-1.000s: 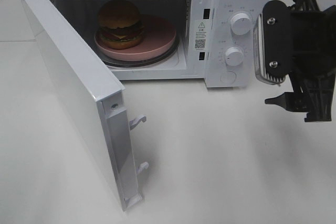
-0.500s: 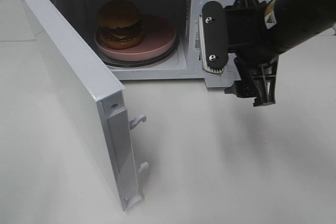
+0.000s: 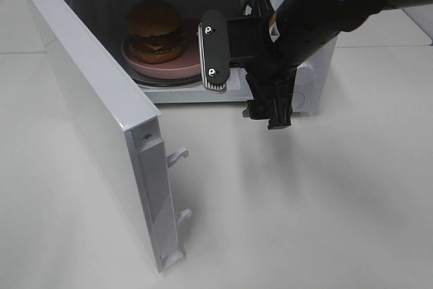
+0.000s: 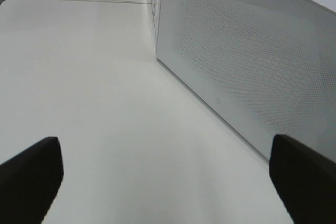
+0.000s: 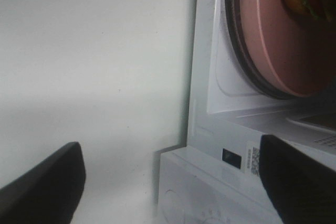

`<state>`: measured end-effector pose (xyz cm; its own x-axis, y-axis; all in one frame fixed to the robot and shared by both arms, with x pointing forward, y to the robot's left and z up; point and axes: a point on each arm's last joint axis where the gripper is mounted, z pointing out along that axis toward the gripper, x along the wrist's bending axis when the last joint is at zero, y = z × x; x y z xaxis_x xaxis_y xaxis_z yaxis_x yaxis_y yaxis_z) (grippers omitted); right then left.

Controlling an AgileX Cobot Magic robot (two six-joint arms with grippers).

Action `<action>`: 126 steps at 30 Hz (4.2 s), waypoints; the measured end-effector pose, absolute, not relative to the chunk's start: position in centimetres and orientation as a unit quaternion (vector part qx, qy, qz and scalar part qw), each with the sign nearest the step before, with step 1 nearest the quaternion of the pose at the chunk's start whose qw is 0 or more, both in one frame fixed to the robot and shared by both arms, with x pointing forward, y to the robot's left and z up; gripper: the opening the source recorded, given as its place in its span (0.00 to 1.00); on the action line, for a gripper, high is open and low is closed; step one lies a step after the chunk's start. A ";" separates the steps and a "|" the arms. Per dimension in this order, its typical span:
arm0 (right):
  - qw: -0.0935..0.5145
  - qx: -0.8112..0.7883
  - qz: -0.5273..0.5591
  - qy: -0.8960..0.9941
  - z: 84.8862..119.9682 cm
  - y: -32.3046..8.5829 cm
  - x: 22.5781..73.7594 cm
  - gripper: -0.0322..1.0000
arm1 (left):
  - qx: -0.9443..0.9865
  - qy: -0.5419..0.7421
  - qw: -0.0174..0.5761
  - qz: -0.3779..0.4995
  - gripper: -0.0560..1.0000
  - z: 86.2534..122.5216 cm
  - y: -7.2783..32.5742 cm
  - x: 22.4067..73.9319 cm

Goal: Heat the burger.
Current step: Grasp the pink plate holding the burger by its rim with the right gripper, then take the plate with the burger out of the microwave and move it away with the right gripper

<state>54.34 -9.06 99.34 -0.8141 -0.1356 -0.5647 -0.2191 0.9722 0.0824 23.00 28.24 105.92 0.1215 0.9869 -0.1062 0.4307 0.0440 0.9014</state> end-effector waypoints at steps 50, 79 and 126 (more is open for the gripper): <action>0.348 -0.062 0.132 0.926 92.4 0.0 65.3 0.80 | 0.612 0.581 0.416 0.337 0.99 105.9 28.6 23.0; 0.309 -0.024 0.154 0.938 88.4 0.9 65.7 0.63 | 0.613 0.583 0.402 0.349 0.99 105.8 28.9 23.0; 0.221 -0.113 0.105 0.963 93.7 -1.1 61.4 0.07 | 0.613 0.584 0.402 0.349 0.99 105.8 28.9 23.0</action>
